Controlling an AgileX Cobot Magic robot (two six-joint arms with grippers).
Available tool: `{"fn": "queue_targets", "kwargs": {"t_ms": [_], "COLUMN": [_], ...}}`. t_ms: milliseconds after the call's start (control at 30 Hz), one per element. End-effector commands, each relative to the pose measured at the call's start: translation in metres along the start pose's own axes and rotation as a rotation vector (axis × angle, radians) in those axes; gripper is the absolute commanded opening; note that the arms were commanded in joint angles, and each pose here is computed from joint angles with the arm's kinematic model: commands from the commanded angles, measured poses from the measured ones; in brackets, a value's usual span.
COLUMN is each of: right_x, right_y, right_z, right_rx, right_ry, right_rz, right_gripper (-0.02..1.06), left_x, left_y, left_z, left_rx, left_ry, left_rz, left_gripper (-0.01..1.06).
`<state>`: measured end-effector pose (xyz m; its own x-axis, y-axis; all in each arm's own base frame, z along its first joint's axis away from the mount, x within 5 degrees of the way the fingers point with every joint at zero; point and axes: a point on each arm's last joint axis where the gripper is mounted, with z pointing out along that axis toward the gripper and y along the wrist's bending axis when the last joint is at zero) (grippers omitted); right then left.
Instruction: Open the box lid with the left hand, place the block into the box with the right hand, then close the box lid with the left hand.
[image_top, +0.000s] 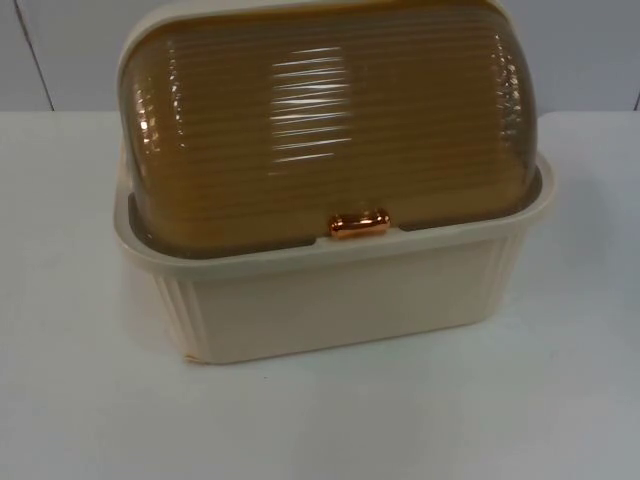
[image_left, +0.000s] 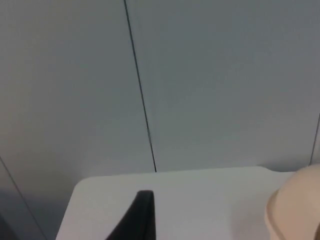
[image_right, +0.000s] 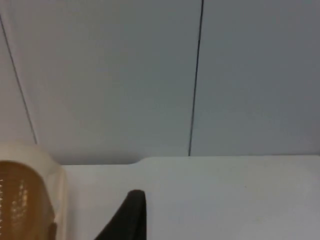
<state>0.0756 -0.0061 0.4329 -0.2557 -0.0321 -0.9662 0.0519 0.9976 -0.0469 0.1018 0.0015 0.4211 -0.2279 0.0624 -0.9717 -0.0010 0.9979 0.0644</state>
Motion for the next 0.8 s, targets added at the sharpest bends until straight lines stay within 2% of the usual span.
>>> {"fn": "queue_targets", "kwargs": {"t_ms": [0,33,133,167,267,433,500,767], "right_x": [-0.012,-0.014,-0.02,-0.02,-0.019,-0.014,-0.012,-0.006], "right_y": [-0.003,-0.004,-0.007,-0.007,-0.006,-0.002,-0.001,-0.003], "right_z": [0.018,0.021,0.061,0.061,0.081,0.099,0.1,0.099], "right_rx": [0.053,0.066,0.134,0.134,0.138,0.119,0.108,0.125], "right_ry": [0.015,0.016,0.046,0.046,0.075,0.137,0.147,0.214], "right_rz": [-0.025,-0.031,-0.064,-0.064,-0.096,-0.072,-0.039,-0.037], "right_gripper": [1.05,1.05,1.05,1.05,1.05,1.05,1.05,1.05], "left_x": [-0.008,-0.009,-0.004,-0.004,0.005,0.009,0.009,0.023], "left_y": [0.0,0.0,0.0,0.0,-0.001,-0.001,-0.002,-0.008], "left_z": [0.019,0.022,0.056,0.056,0.082,0.098,0.103,0.117], "left_rx": [0.003,0.003,0.006,0.006,0.013,0.008,0.013,0.06], "left_ry": [0.03,0.037,0.143,0.143,0.234,0.259,0.256,0.357], "left_rz": [-0.004,-0.004,0.002,0.002,0.002,0.026,0.019,-0.046], "left_gripper": [1.03,1.03,1.03,1.03,1.03,1.03,1.03,1.03]}}
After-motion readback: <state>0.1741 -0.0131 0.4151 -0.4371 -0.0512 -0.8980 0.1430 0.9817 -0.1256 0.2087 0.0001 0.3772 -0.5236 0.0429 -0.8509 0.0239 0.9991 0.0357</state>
